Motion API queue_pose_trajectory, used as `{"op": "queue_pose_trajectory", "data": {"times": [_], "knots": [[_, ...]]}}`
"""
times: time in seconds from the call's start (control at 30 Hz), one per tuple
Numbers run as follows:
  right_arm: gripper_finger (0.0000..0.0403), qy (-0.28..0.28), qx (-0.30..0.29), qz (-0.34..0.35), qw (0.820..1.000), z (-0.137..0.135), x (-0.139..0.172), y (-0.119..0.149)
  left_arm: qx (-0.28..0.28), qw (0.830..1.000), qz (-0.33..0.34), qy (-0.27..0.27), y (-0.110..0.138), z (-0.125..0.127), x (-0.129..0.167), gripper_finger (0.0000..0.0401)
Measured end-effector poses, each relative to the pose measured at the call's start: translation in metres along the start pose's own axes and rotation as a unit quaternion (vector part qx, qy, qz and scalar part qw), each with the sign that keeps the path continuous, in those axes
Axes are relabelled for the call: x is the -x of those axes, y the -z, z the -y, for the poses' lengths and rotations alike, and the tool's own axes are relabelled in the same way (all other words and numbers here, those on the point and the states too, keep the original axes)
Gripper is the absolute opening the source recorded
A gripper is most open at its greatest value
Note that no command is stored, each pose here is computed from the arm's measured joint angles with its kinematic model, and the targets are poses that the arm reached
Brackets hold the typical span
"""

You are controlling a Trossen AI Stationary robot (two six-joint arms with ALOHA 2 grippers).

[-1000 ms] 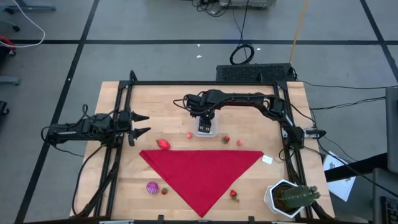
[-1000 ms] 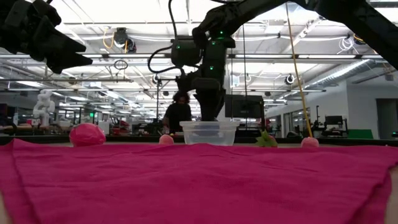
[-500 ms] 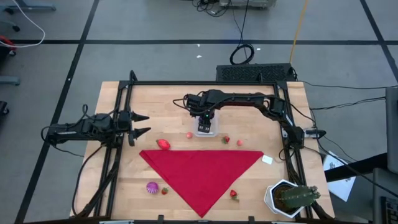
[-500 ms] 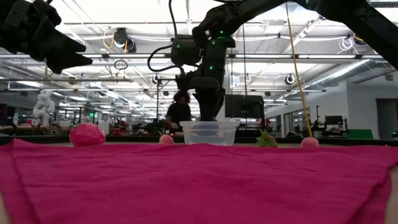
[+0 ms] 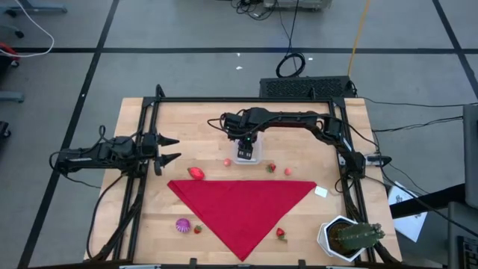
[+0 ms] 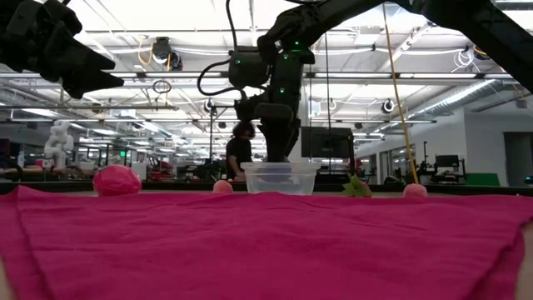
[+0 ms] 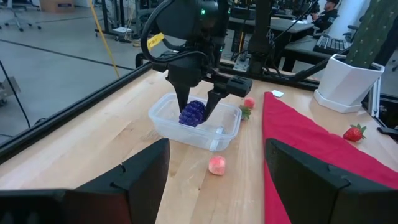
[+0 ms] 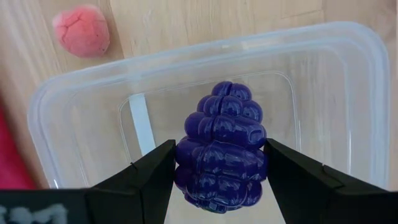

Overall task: Pick and placing Produce into tupperware
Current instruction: Put the blue grapes into the transparent bin, then put the top right red strawberry into the transparent bin

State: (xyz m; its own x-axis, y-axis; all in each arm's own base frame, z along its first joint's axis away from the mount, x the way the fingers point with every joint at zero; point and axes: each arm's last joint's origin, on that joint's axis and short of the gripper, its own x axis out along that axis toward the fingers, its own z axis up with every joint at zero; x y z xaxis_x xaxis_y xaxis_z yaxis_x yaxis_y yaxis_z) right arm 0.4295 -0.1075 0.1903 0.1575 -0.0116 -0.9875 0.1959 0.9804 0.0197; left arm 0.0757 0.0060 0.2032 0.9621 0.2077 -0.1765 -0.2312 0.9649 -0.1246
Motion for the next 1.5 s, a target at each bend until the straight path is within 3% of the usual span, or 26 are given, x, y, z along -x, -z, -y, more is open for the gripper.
{"op": "queue_pose_trajectory", "data": {"times": [0.33,0.7,1.13,1.5], "knots": [[0.0224,0.000,-0.004,0.000,1.000,0.000,0.000,0.000,0.001,1.000,0.000,0.000,0.000,0.000,0.000,0.0271],[0.0224,-0.001,-0.005,-0.026,1.000,0.001,-0.022,0.012,0.001,1.000,0.000,0.000,0.000,0.000,0.000,0.0271],[0.0225,-0.001,0.011,-0.012,1.000,0.001,-0.018,0.011,0.000,1.000,0.001,0.000,0.000,0.000,0.000,0.0271],[0.0275,0.000,0.018,-0.007,1.000,0.001,-0.018,0.010,0.000,1.000,0.001,0.000,0.000,0.000,0.000,0.0271]]}}
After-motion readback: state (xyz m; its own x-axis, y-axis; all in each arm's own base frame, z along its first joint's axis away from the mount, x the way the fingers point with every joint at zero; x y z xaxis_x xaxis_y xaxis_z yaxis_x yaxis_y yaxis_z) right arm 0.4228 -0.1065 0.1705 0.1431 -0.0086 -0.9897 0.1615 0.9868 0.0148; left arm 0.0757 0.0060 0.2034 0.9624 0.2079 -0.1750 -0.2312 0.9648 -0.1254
